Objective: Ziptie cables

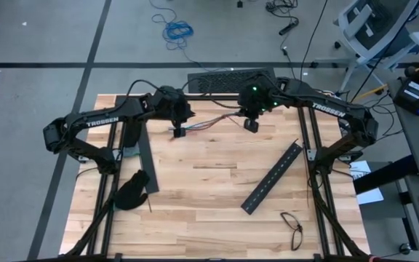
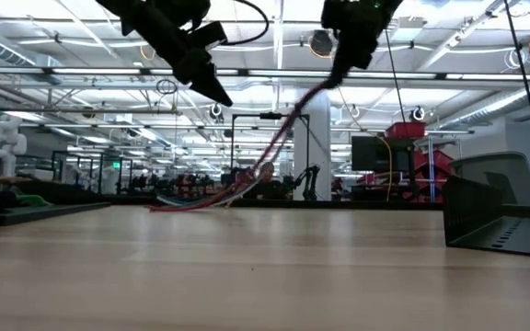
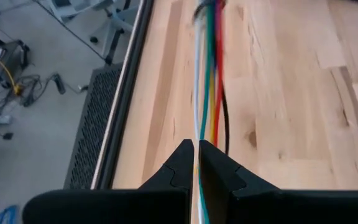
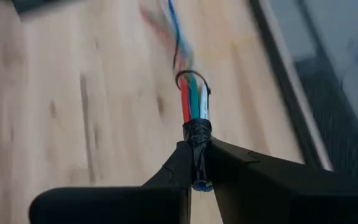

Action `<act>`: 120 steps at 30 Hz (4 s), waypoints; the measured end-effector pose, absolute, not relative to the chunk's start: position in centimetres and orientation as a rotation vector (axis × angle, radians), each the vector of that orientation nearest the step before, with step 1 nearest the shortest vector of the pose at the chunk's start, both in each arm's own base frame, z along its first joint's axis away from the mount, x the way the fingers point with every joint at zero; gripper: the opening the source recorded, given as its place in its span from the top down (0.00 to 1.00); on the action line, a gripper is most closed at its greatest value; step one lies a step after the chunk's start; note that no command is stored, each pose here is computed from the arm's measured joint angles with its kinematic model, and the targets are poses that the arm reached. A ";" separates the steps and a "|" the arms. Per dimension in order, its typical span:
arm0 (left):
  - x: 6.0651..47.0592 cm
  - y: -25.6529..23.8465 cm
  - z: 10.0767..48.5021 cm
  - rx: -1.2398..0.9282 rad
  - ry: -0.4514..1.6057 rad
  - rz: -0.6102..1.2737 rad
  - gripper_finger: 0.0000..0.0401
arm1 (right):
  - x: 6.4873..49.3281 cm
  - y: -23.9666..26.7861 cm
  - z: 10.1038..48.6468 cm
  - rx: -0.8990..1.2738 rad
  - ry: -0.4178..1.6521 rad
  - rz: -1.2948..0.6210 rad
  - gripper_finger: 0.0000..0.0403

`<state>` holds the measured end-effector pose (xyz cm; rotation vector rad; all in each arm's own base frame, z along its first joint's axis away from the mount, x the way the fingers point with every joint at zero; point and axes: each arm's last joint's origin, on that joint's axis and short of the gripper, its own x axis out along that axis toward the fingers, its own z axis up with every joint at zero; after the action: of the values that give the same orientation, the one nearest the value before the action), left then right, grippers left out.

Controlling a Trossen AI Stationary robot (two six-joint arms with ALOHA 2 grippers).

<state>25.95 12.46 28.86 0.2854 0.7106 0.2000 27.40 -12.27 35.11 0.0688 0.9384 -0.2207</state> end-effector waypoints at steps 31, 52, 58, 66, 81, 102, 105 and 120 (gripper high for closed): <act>23.5 13.5 24.9 0.056 0.837 0.098 0.99 | 25.6 -12.6 21.9 0.289 1.224 -0.332 0.90; 23.9 13.6 25.3 0.064 0.774 0.077 0.99 | 25.5 -12.6 21.3 0.412 1.191 -0.424 0.48; 26.3 14.6 24.2 0.095 0.585 0.095 0.99 | 24.7 -15.0 21.8 0.415 1.094 -0.740 0.49; 32.6 16.7 19.6 -0.285 0.500 -0.040 0.99 | 19.6 -18.3 26.8 0.503 0.815 -0.946 0.51; 44.6 16.1 24.8 0.123 0.811 -0.104 0.79 | 15.5 -16.8 31.8 0.605 0.538 -0.666 0.51; 47.8 12.8 18.3 0.284 1.098 -0.116 0.43 | 15.3 -15.8 31.3 0.604 0.627 -0.504 0.51; 47.8 13.2 18.0 0.232 1.098 -0.086 0.43 | 15.3 -15.8 31.3 0.609 0.626 -0.505 0.51; 47.6 15.1 16.4 0.045 1.076 -0.097 0.43 | 15.2 -15.7 31.3 0.651 0.619 -0.517 0.51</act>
<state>47.64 15.12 16.38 0.0454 1.0756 -0.0970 15.24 -15.72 31.35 0.6507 0.6188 -0.5171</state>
